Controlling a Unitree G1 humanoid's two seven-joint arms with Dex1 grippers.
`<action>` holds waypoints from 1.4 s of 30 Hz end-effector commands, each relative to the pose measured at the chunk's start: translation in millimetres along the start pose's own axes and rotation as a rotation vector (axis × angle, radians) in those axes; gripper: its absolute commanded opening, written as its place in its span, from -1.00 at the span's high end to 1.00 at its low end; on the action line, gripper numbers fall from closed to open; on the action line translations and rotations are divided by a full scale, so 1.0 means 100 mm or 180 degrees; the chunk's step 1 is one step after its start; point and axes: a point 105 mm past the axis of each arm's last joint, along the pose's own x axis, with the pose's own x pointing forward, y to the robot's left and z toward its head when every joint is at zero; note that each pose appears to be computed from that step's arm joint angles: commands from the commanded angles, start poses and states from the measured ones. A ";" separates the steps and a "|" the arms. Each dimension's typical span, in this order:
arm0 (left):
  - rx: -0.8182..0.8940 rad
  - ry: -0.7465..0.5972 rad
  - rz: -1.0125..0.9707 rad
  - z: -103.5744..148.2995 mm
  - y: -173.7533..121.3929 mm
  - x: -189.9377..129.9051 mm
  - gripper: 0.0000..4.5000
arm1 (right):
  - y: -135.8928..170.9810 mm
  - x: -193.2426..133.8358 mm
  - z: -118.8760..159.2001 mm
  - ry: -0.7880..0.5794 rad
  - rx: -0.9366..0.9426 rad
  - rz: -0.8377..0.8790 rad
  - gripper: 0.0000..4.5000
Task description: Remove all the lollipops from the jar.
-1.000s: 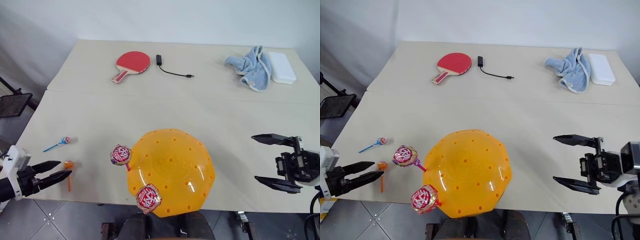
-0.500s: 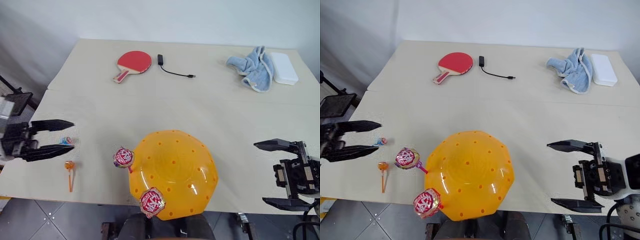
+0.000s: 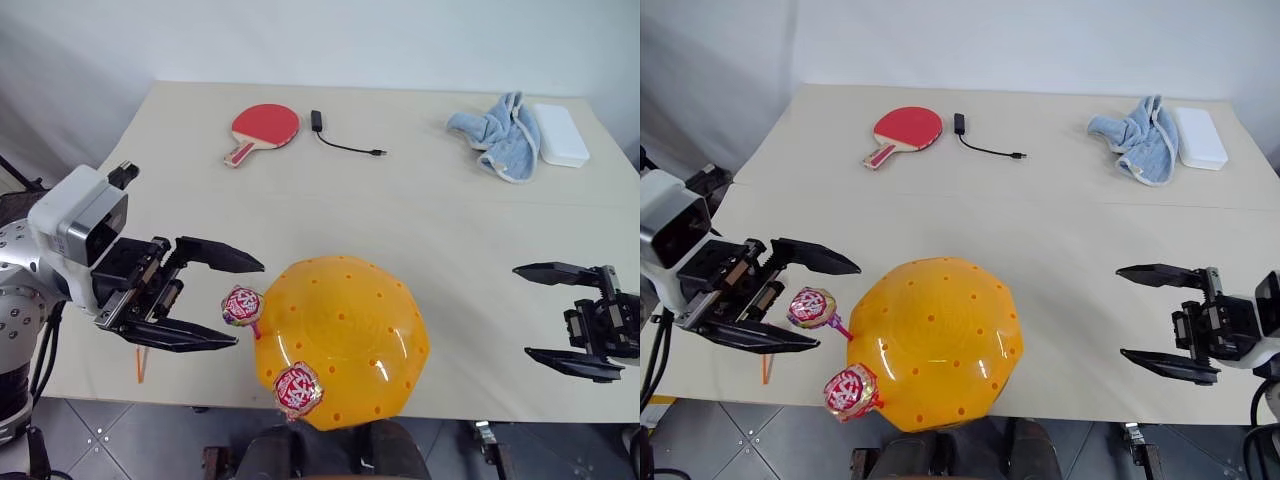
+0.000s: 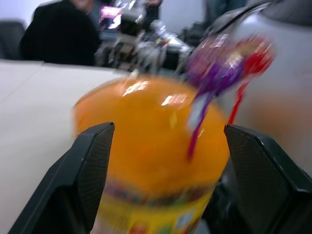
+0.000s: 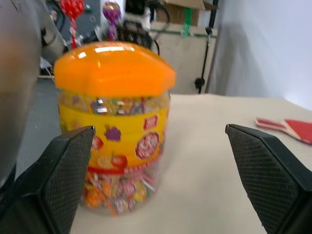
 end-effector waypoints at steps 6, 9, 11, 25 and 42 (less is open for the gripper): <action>-0.0017 -0.0152 -0.0322 -0.01 -0.13 0.21 -0.70 | 0.04 0.02 0.05 0.0058 -0.0187 0.0280 -1.00; -0.0004 -0.0162 -0.0273 -0.02 -0.10 0.21 -0.47 | 0.03 0.04 0.06 0.0033 -0.0214 0.0301 -1.00; 0.0014 -0.0134 -0.0245 -0.03 -0.08 0.19 -0.19 | 0.03 0.07 0.06 0.0002 -0.0228 0.0327 -1.00; -0.0177 -0.0389 0.0142 0.24 0.07 -0.09 0.99 | 0.00 0.31 0.14 -0.0429 -0.0262 0.0476 -1.00; -0.1212 0.0556 0.3517 -0.83 -0.38 -2.29 0.99 | 0.01 0.55 0.17 -0.0482 -0.0272 0.0732 -1.00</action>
